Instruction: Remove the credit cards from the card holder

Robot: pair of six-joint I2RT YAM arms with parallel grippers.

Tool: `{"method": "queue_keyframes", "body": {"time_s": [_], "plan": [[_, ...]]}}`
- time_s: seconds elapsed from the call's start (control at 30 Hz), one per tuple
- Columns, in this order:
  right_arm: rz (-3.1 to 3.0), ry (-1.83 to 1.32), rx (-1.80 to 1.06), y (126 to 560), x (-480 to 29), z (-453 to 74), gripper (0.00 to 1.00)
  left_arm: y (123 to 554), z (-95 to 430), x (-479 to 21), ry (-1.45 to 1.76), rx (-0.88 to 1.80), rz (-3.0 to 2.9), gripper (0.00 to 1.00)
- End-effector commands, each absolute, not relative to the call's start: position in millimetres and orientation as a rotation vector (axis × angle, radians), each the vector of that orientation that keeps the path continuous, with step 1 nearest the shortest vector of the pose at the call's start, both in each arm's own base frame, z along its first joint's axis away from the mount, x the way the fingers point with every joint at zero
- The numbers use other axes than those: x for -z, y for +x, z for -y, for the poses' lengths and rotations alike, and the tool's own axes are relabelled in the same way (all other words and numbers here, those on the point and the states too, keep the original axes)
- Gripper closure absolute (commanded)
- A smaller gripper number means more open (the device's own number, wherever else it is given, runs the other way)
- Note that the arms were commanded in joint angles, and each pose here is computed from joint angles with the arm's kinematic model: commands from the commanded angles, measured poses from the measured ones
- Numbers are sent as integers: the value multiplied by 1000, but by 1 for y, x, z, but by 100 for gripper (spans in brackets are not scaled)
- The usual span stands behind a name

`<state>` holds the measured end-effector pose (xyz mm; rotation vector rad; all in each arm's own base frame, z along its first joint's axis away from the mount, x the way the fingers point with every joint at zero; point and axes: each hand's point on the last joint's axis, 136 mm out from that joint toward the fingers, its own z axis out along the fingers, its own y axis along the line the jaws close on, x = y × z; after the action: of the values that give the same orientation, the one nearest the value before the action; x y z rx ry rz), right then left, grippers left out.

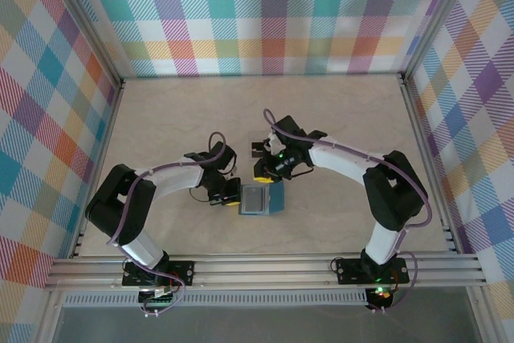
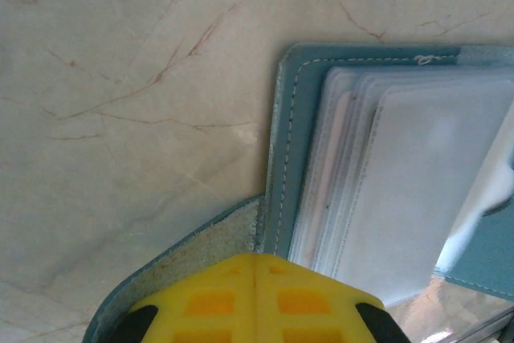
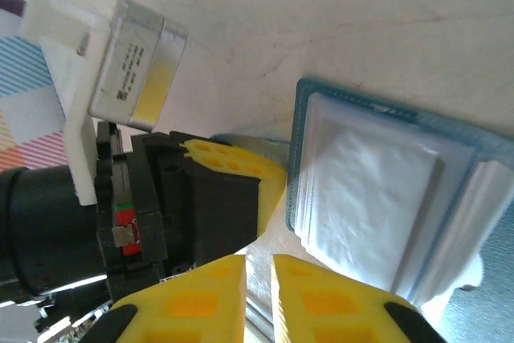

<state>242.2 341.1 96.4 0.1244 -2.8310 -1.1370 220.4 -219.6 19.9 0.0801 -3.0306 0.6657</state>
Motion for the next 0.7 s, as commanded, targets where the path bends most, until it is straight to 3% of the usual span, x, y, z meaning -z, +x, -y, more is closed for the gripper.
{"method": "queue_keyframes", "body": {"time_s": [0.0,0.43,0.67], "plan": [[2785,110,1099,233,-82,-352,85,211,219,-13,59,-654,3007,95],[2760,80,967,220,-39,-370,86,203,213,-6,81,-627,2998,95],[2855,70,701,217,-17,-341,83,203,209,-4,100,-597,3000,95]]}}
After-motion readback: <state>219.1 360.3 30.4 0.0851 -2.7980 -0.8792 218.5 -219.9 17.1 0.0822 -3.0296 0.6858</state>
